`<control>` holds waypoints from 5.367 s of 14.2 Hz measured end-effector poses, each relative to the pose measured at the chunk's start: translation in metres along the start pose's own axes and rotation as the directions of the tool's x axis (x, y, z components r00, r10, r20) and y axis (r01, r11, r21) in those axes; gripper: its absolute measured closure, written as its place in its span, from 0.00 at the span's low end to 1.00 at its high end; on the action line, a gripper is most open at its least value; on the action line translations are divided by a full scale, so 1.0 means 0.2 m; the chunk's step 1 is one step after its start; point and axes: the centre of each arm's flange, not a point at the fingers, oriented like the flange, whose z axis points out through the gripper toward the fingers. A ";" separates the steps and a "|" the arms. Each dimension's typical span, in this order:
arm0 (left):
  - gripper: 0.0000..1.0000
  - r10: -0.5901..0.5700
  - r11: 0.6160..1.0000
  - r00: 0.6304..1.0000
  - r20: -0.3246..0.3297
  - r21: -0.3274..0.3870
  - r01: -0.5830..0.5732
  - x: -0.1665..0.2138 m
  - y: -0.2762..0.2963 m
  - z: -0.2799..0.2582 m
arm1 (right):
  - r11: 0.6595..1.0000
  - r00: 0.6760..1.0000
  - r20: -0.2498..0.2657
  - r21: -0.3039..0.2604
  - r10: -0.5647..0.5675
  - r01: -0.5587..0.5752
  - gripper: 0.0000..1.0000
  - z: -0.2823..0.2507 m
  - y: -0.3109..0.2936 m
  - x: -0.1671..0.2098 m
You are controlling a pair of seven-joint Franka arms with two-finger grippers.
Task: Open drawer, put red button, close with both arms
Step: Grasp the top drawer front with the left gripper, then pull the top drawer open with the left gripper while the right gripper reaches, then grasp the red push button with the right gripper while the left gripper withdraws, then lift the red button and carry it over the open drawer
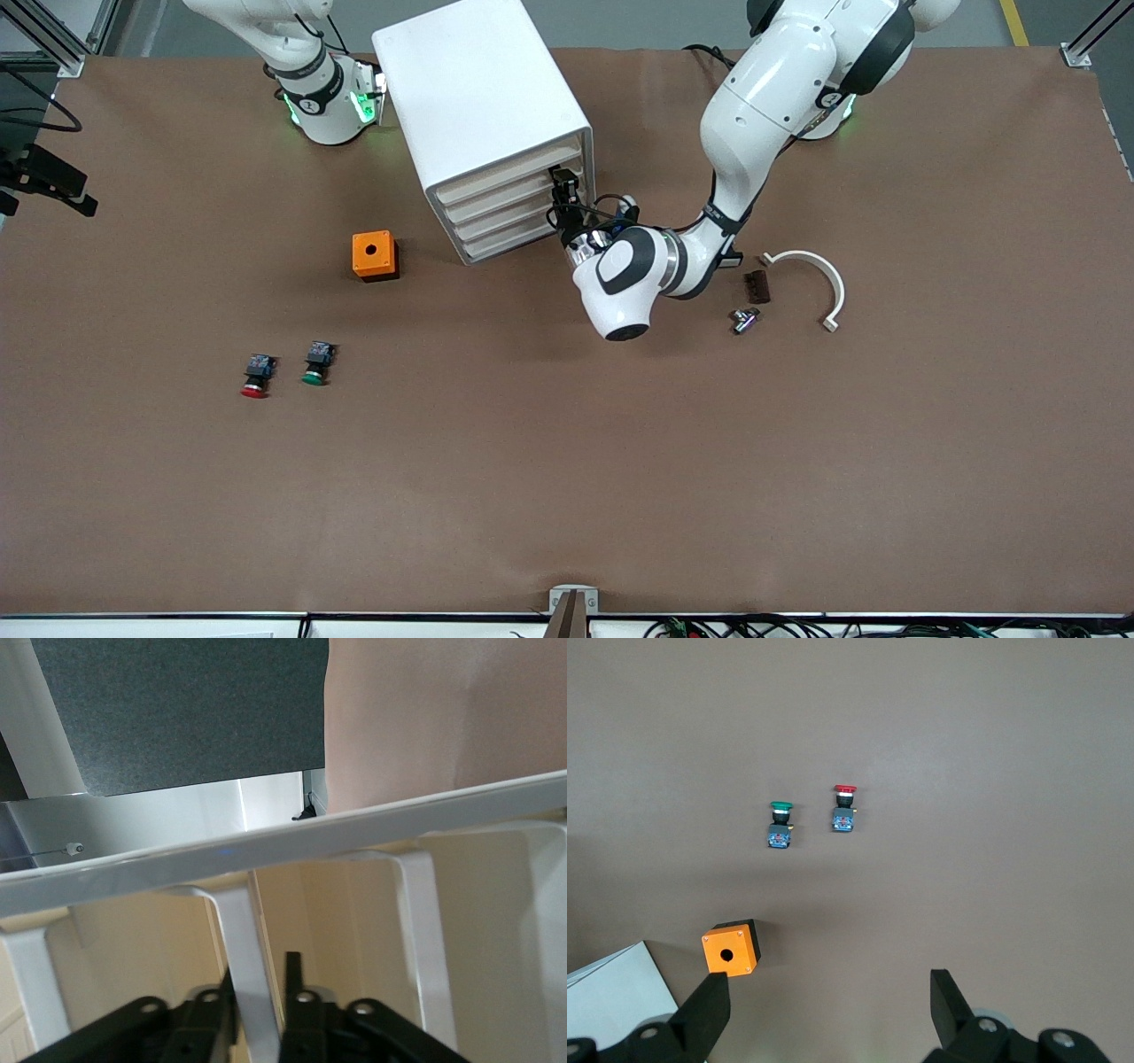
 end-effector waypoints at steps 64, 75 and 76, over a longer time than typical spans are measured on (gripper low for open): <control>0.00 0.515 0.103 0.297 -0.804 -0.286 -0.953 0.77 -0.88 -1.90 | 0.981 0.981 -0.033 -0.017 0.192 -0.193 0.59 2.26 -0.07 0.27; 0.00 0.385 0.061 0.194 -0.902 -0.185 -0.981 0.87 -1.02 -2.03 | 0.962 0.955 0.118 -0.039 0.272 -0.270 0.59 1.39 -0.39 0.39; 0.00 0.385 0.061 0.195 -0.902 -0.186 -0.981 0.87 -1.02 -2.03 | 0.950 0.941 0.130 -0.032 0.311 -0.310 0.59 1.26 -0.51 0.37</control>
